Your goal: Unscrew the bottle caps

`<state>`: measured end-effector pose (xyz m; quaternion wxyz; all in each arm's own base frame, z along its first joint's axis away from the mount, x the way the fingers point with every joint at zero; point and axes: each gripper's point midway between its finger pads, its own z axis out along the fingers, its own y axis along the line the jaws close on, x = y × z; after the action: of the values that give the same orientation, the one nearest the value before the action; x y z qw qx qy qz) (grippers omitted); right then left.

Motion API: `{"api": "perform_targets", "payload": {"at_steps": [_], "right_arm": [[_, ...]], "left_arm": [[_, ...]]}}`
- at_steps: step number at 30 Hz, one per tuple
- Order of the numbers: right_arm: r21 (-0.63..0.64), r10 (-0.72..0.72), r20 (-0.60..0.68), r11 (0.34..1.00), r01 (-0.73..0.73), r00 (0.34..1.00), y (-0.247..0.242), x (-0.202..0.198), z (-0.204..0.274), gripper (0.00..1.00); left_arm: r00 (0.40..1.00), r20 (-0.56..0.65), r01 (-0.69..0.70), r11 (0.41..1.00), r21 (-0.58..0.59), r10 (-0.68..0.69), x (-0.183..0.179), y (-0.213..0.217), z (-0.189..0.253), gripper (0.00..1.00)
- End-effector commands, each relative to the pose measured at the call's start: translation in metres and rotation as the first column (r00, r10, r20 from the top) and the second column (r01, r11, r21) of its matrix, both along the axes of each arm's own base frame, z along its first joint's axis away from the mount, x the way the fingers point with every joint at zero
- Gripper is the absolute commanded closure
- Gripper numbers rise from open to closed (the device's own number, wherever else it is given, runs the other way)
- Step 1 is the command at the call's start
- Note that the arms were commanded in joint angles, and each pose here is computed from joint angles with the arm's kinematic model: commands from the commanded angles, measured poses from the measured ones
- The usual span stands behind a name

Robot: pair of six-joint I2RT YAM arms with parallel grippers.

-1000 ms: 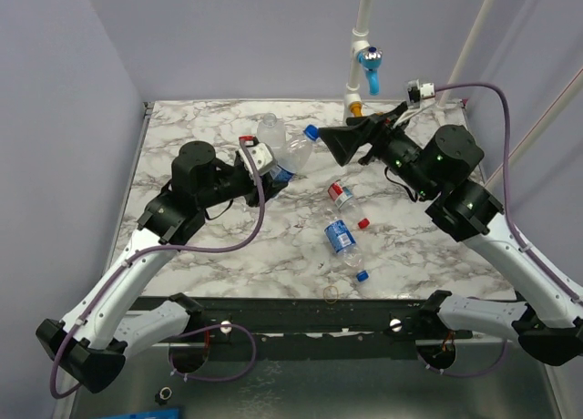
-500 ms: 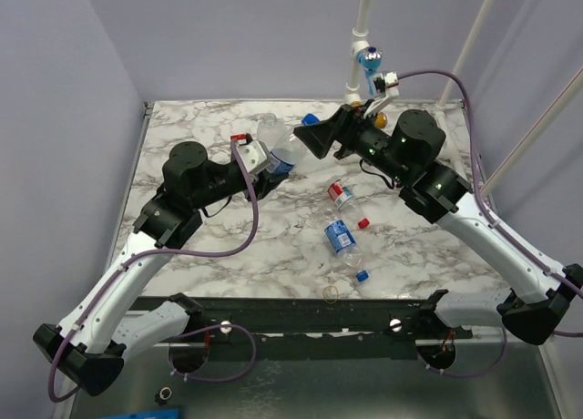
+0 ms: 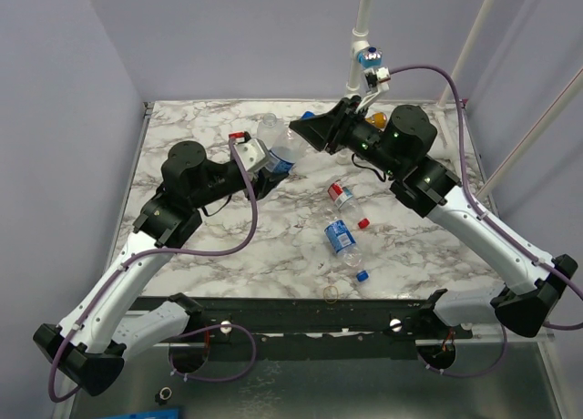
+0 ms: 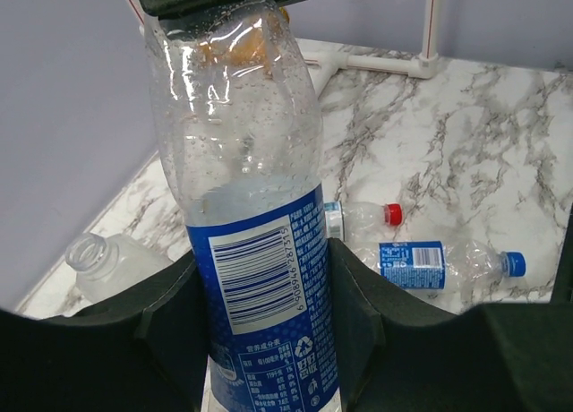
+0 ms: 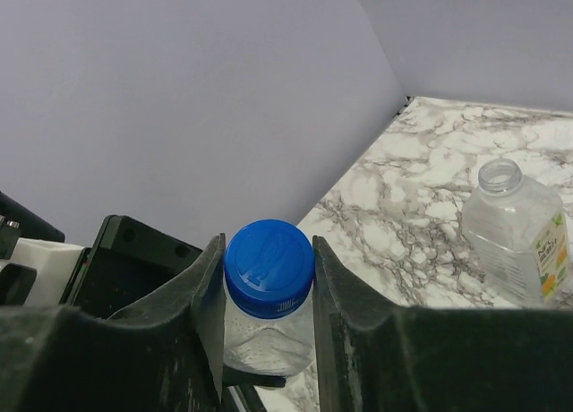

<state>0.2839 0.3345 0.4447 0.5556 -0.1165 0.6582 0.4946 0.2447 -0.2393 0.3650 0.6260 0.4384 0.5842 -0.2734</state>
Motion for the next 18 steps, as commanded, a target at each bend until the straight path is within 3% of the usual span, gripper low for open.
{"api": "perform_targets", "payload": {"at_steps": [1, 2, 3, 11, 18], "right_arm": [[0.002, 0.091, 0.074, 0.996, -0.092, 0.993, 0.010, -0.016, 0.009, 0.89], [-0.005, 0.109, 0.096, 0.994, -0.109, 0.989, 0.011, -0.019, 0.010, 0.89], [-0.015, 0.136, 0.124, 0.991, -0.136, 0.983, 0.011, -0.025, 0.010, 0.89], [-0.098, 0.315, 0.333, 0.949, -0.300, 0.889, 0.009, -0.068, 0.017, 0.89], [-0.150, 0.384, 0.390, 0.923, -0.353, 0.837, 0.008, -0.083, 0.018, 0.89]], "left_arm": [[0.998, -0.036, 0.055, 0.997, -0.047, -0.057, -0.012, -0.008, 0.005, 0.08], [0.997, -0.057, 0.057, 0.997, -0.056, -0.060, -0.013, -0.009, 0.005, 0.02], [0.995, -0.073, 0.060, 0.996, -0.065, -0.064, -0.014, -0.010, 0.005, 0.01], [0.950, -0.251, 0.164, 0.980, -0.111, -0.187, -0.035, -0.024, -0.003, 0.01], [0.882, -0.325, 0.317, 0.940, -0.130, -0.342, -0.063, -0.033, -0.009, 0.04]]}}
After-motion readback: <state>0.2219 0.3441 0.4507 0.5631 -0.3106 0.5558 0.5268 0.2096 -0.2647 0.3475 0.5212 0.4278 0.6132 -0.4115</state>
